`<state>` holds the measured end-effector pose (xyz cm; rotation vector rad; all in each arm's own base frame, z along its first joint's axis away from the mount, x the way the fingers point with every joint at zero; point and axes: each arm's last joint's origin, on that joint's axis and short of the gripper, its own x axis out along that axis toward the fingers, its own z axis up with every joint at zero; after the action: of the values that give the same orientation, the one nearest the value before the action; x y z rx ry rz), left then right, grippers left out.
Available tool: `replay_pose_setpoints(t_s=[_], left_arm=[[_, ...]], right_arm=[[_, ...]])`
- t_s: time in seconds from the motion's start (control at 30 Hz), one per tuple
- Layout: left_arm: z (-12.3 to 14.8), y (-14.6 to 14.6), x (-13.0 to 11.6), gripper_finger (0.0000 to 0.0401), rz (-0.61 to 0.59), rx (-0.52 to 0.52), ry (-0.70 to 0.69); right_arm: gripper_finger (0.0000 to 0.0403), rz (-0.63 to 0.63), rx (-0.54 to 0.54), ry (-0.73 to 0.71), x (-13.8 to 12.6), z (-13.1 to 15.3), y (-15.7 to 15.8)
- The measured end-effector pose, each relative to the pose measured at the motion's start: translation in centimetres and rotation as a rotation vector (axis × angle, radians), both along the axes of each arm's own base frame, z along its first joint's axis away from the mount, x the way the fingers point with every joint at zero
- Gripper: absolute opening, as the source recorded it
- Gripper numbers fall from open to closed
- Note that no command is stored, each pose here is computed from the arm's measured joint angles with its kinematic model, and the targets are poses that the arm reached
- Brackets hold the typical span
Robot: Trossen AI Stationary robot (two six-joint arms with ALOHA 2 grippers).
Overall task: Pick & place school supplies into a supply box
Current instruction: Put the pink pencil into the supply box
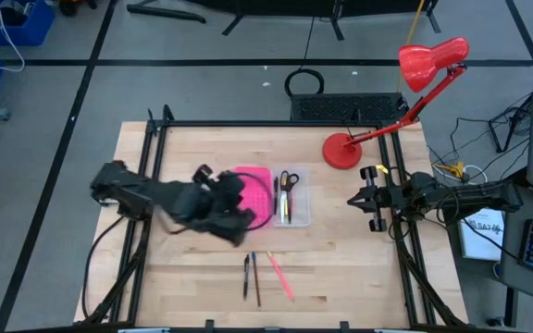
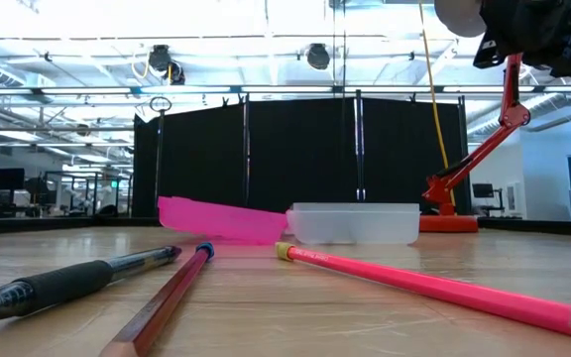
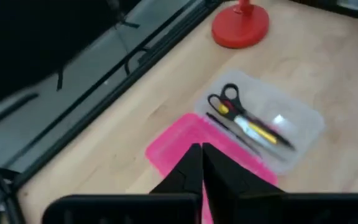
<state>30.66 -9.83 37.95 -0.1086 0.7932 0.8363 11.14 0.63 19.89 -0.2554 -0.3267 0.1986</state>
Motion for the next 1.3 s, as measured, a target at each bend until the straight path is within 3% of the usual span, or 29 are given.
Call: replay_pose_setpoints(t_s=[0.13,0.27,0.43,0.57,0.67,0.8,0.87,1.07,1.2,1.3], left_arm=[[0.6,0.0,-3.7,0.0011,-0.037,0.030,0.004],[-0.4,0.8,-6.9,0.0006,-0.080,0.044,0.022],[-2.4,1.0,-7.4,0.0008,-0.404,0.164,0.064],[-2.2,1.9,-6.8,0.0004,-0.573,0.145,-0.082],[-1.1,2.9,-6.7,0.0010,-0.658,0.193,-0.183],[-0.4,4.0,-8.0,0.0005,-0.804,0.199,-0.273],[-1.3,4.3,-8.7,0.0005,-0.835,0.179,-0.308],[-6.1,4.5,-11.7,0.0004,-0.903,0.151,-0.304],[-8.2,4.9,-14.9,0.0003,-0.923,0.140,-0.467],[-10.5,5.6,-16.5,0.0005,-0.932,0.138,-0.515]], right_arm=[[0.0000,0.005,0.020,0.027,0.2,-0.2,0.0],[0.0000,0.014,0.052,0.074,0.5,-0.6,0.0],[0.0000,0.022,0.079,0.082,0.7,-0.6,0.0],[0.0000,0.021,0.072,0.047,0.6,-0.3,0.0],[0.0000,0.020,0.073,0.048,0.6,-0.3,0.0],[0.0000,0.011,0.050,0.020,0.6,-0.1,0.0],[0.0000,-0.003,0.047,-0.001,0.5,0.1,0.0],[0.0000,0.001,0.200,0.040,0.6,0.0,-0.2],[0.0000,-0.008,0.186,0.036,0.6,0.0,-0.2],[0.0000,-0.080,0.163,0.005,0.6,0.2,-0.4]])
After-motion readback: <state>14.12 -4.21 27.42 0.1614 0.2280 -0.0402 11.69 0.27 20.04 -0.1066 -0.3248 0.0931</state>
